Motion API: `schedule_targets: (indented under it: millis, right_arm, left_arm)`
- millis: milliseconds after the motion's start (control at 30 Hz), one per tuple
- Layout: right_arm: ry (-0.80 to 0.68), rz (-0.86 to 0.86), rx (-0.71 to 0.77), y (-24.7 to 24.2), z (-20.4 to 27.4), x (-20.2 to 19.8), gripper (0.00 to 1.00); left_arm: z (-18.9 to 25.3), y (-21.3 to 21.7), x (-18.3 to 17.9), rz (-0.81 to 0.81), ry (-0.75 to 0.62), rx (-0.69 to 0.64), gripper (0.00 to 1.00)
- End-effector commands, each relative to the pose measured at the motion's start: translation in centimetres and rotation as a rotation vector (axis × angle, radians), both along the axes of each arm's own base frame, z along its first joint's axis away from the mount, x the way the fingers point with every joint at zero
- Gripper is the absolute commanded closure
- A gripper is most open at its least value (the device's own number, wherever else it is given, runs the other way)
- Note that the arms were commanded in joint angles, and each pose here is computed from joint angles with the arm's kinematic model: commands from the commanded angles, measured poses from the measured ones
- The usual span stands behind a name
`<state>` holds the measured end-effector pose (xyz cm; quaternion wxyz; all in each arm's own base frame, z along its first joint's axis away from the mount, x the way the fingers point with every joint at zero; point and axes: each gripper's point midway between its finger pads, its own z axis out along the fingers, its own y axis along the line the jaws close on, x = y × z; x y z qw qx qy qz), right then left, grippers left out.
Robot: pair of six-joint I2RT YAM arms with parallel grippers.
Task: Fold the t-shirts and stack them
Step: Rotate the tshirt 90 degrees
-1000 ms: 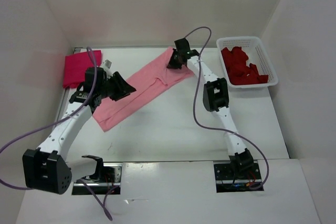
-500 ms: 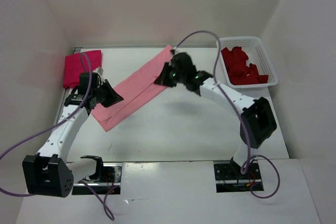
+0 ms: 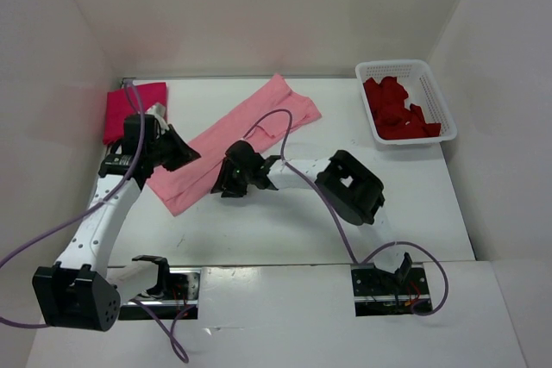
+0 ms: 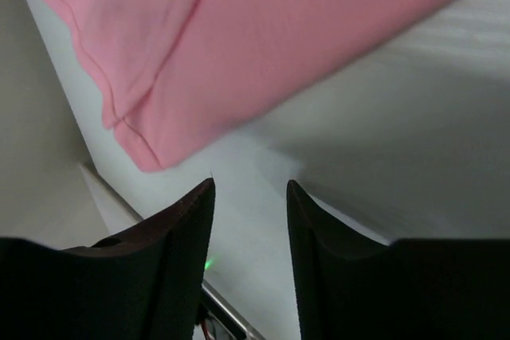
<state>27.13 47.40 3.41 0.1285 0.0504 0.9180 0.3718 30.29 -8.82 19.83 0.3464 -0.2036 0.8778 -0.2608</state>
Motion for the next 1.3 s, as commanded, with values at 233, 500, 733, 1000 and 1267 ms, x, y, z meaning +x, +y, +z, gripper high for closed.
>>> schedule_targets:
  millis: [233,500,733,1000,1267]
  right_arm:
    - [0.033,-0.241,-0.047,1.6,-3.6,4.6,0.83]
    - [-0.044,-0.216,-0.073,-6.0,-0.2,4.6,1.0]
    - [0.003,-0.182,-0.209,-19.9,0.1,-2.3,1.0]
    - [0.046,-0.243,-0.175,-25.2,1.1,-7.9,0.53]
    - [0.148,-0.217,-0.068,-25.5,0.8,-13.3,0.45]
  left_arm:
    - [-0.7,0.2,0.2,-0.004,-0.019,0.012,0.91]
    - [-2.5,0.1,0.8,-0.026,0.033,0.02,0.86]
    - [-5.7,-3.9,-0.6,-0.183,0.122,0.045,0.77]
    - [-10.7,-6.9,-6.9,-0.345,0.345,0.051,0.59]
    - [-13.9,-8.4,-12.3,-0.368,0.537,0.004,0.0]
